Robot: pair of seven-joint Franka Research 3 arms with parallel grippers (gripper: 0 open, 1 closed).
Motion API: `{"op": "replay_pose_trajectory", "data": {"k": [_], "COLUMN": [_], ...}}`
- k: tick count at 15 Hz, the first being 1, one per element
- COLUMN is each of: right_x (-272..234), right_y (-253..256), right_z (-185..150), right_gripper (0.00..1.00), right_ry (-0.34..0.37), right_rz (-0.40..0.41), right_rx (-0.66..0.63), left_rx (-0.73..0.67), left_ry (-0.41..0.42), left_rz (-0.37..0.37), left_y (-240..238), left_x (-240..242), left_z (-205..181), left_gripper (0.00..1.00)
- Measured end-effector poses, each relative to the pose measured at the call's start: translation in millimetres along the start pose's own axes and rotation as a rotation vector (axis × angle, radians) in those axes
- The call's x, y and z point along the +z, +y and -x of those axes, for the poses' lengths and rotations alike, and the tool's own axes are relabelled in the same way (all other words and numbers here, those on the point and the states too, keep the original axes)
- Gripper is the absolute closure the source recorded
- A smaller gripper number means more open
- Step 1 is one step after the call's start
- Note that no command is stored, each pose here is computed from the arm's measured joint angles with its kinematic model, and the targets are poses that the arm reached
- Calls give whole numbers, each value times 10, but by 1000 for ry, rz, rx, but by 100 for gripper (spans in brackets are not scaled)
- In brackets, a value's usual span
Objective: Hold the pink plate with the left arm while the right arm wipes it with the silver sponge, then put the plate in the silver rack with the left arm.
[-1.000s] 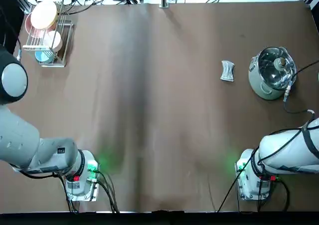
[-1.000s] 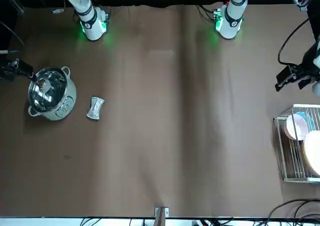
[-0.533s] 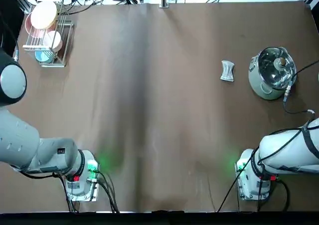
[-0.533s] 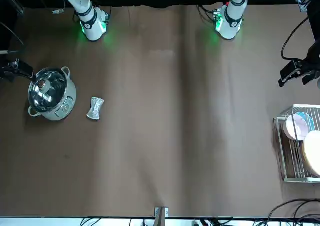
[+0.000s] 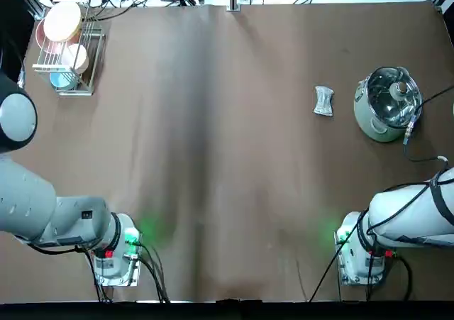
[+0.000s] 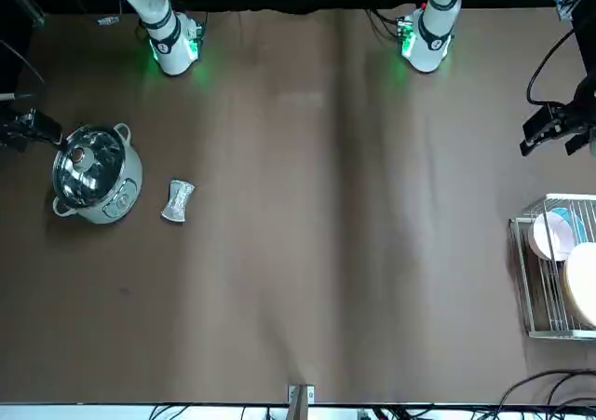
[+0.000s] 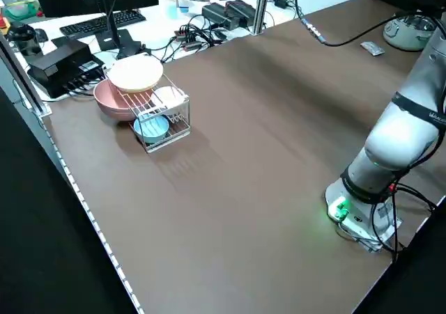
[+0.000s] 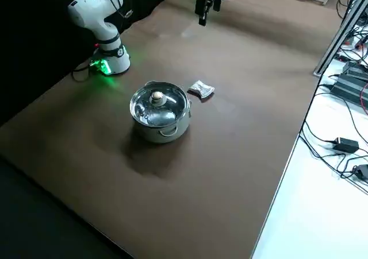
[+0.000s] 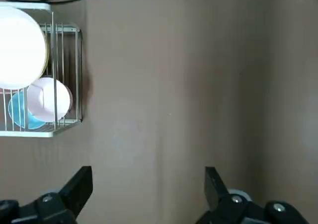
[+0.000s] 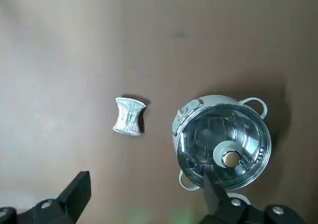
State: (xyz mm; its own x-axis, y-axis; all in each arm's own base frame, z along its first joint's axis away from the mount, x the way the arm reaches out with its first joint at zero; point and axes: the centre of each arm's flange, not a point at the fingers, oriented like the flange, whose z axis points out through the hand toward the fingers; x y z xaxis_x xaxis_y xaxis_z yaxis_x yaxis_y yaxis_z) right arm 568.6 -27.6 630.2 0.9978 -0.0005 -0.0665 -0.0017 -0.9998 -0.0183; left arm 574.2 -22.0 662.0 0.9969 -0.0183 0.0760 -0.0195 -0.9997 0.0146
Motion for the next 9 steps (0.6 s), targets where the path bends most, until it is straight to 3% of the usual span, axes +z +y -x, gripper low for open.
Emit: {"op": "replay_pose_trajectory", "data": {"k": [9], "right_x": [0], "right_y": [0], "right_z": [0], "right_gripper": [0], "right_ry": [0], "right_rz": [0], "right_rx": [0], "left_rx": [-16], "left_ry": [-1], "left_rz": [-2], "left_y": [-71], "left_x": [4], "left_z": [-1], "left_gripper": [0]}}
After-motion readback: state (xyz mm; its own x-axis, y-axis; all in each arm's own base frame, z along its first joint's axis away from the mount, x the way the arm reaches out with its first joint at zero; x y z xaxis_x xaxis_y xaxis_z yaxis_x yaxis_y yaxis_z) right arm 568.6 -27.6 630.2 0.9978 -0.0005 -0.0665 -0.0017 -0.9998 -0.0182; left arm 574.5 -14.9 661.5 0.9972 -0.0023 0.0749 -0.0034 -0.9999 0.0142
